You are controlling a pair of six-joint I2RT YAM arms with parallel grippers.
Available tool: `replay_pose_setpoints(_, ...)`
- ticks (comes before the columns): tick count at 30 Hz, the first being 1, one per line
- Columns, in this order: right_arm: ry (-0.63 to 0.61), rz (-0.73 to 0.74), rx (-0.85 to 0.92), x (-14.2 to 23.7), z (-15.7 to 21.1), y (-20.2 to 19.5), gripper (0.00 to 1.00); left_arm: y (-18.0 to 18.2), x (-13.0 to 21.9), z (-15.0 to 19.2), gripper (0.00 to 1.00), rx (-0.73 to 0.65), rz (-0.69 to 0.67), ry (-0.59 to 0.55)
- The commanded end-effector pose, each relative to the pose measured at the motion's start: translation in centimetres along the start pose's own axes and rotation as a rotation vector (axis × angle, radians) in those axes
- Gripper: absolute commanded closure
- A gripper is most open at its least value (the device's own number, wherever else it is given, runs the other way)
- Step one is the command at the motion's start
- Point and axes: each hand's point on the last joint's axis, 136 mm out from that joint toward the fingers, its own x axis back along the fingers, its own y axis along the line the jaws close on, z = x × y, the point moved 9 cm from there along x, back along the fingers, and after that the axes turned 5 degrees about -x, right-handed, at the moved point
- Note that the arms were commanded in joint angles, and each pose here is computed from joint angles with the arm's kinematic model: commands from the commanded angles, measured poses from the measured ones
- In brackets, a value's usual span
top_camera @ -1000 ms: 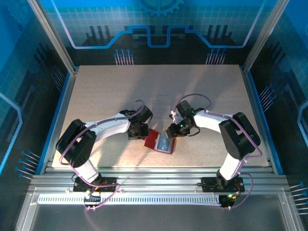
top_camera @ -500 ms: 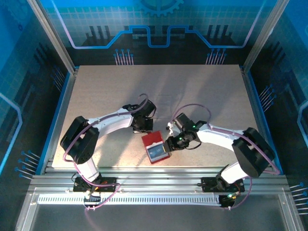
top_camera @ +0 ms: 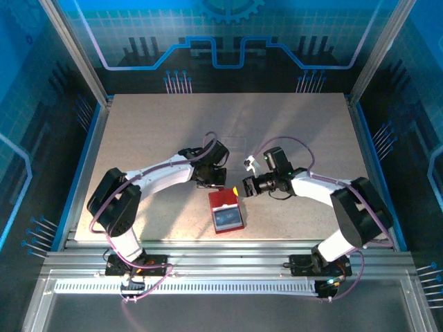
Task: Take the credit cards out of the card holder
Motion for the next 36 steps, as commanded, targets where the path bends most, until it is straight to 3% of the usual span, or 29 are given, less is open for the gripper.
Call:
replay_pose_setpoints(1, -0.016, -0.065, 0.087, -0.6, -1.2, -0.8, 0.59, -1.1, 2.3, -0.3, 0.96, -0.01, 0.066, -0.04)
replay_pose_setpoints(10, -0.002, -0.163, 0.097, -2.4, -0.5, -2.0, 0.59, -1.7, 3.2, -0.3, 0.95, -0.012, 0.089, -0.047)
replay_pose_setpoints(15, 0.004, -0.189, 0.1, -2.9, -0.4, -2.0, 0.72, -1.9, 3.2, -0.4, 0.92, -0.014, 0.094, -0.048)
replay_pose_setpoints(27, -0.044, -0.146, 0.092, -1.6, 0.5, -1.4, 0.98, -1.6, 5.3, -0.5, 0.62, -0.007, 0.071, -0.12)
replay_pose_setpoints(31, -0.12, -0.118, 0.023, -1.0, 1.0, -1.4, 1.0, -1.4, 6.2, -0.4, 0.49, 0.008, 0.071, -0.158)
replay_pose_setpoints(36, -0.283, -0.063, -0.1, 0.0, 1.7, -1.7, 1.0, -0.9, 7.0, -0.1, 0.45, 0.031, 0.07, -0.2)
